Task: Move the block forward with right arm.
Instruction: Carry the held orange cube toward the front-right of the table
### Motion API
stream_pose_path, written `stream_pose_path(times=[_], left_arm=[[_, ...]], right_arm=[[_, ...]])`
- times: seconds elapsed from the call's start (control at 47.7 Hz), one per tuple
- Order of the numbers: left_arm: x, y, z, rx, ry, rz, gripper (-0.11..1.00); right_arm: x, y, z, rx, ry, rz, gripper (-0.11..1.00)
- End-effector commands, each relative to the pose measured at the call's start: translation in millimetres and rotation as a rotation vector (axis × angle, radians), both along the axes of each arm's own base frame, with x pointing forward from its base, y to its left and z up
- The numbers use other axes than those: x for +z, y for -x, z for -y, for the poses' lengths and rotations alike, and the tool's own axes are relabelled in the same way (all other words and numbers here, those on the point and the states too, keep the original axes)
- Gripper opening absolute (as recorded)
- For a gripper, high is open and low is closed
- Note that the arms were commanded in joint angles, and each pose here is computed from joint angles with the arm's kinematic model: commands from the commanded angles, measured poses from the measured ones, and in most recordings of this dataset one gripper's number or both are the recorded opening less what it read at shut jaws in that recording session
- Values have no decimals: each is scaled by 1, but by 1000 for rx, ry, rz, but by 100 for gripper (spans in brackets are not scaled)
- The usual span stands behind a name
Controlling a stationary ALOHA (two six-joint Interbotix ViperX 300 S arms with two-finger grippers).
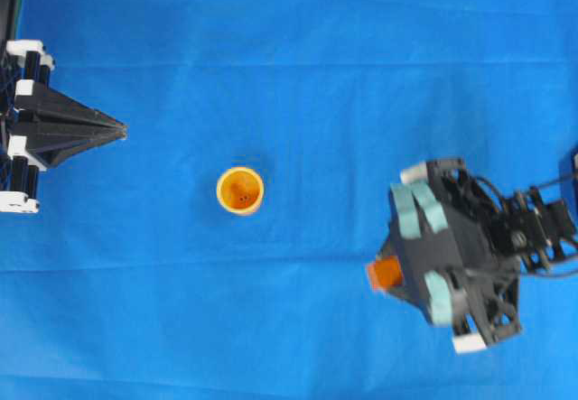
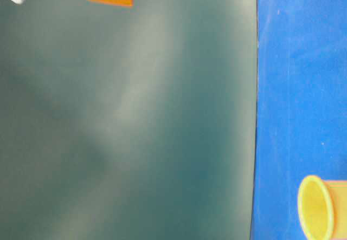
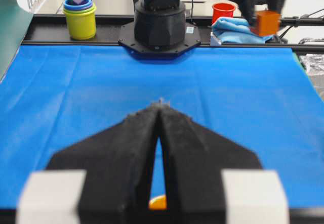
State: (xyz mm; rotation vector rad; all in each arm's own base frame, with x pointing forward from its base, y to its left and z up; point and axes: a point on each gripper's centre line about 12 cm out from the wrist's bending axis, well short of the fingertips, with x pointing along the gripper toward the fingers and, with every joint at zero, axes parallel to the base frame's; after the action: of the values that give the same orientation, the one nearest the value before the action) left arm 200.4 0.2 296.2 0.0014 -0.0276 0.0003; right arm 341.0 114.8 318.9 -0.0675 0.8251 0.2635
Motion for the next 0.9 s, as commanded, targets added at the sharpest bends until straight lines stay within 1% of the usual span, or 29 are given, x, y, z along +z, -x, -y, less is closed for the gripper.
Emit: stream_pose_path(times=[0.0,0.294,0.503,0.713,0.881], left_arm=[[12,-3,0,-2,0,28,1],[15,-3,0,-2,0,34,1],[15,-3,0,-2,0,35,1],[15,-3,0,-2,0,35,1],[15,-4,0,-2,2,34,1]], right_arm=[[19,2,-11,28,-26,66,41],[31,-1,-58,142,-77,164,41],[35,0,-87,208,-92,181,41],[40,3,-106,249,-111,185,41],[46,2,-114,264,-121,198,41]])
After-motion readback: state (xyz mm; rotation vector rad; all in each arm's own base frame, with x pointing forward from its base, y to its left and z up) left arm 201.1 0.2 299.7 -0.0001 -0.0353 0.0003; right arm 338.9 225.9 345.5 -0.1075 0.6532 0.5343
